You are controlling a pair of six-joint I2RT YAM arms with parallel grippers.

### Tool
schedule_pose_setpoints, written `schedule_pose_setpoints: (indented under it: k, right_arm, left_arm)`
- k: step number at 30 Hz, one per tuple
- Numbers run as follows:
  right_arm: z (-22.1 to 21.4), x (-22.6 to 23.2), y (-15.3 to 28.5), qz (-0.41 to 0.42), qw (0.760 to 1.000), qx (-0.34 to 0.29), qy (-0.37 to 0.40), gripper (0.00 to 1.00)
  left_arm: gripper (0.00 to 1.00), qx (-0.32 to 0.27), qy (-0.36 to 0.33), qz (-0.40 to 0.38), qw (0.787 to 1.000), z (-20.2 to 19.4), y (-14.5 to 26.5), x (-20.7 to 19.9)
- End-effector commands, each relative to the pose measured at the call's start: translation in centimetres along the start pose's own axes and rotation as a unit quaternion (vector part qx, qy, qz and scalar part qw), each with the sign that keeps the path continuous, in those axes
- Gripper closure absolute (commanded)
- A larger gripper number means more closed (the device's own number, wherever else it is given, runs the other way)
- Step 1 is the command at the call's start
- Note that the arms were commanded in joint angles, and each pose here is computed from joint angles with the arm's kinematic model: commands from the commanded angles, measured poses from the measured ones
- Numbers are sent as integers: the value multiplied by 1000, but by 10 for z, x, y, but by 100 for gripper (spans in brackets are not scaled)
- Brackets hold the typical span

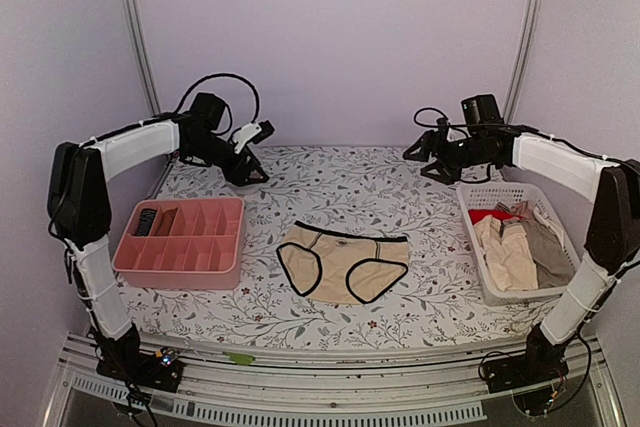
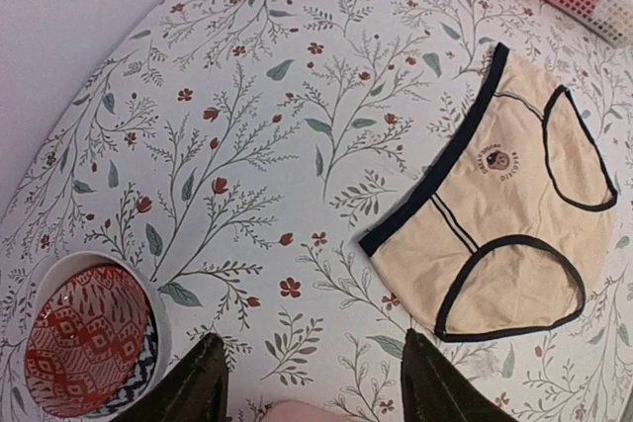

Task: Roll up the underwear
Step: Flatten out the underwear at the center of the board, then rotate the underwear at the center of the board.

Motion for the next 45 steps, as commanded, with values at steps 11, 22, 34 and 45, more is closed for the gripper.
schedule_pose_setpoints:
  k: [11,22,34,45]
  right_arm:
    - [-148,-31,-91,29,951,267,152,71]
    - [-210,-84,-104,-23,928,337,155,78]
    - [-313,-16,-34,104,883,430,159,82]
    - [-221,-4,-2,84,945,282,141,70]
  left_arm:
    - [51,120,-95,-173,973,-68,-39,-186]
    - [54,125,-33,-149,980,-63,-62,-169]
    - [55,148,-20,-150,977,-73,-89,-154]
    - [63,177,-51,-126,975,-79,-152,-137]
Point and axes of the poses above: each gripper's point midway between its finger pads, its own y axis back along the fingers, its own x axis along the line the jaws close on, z = x × y, the point moved 1 cm from there along y, back along the fingers, and after that the axes turned 1 degree about y, right-handed, at the moved point
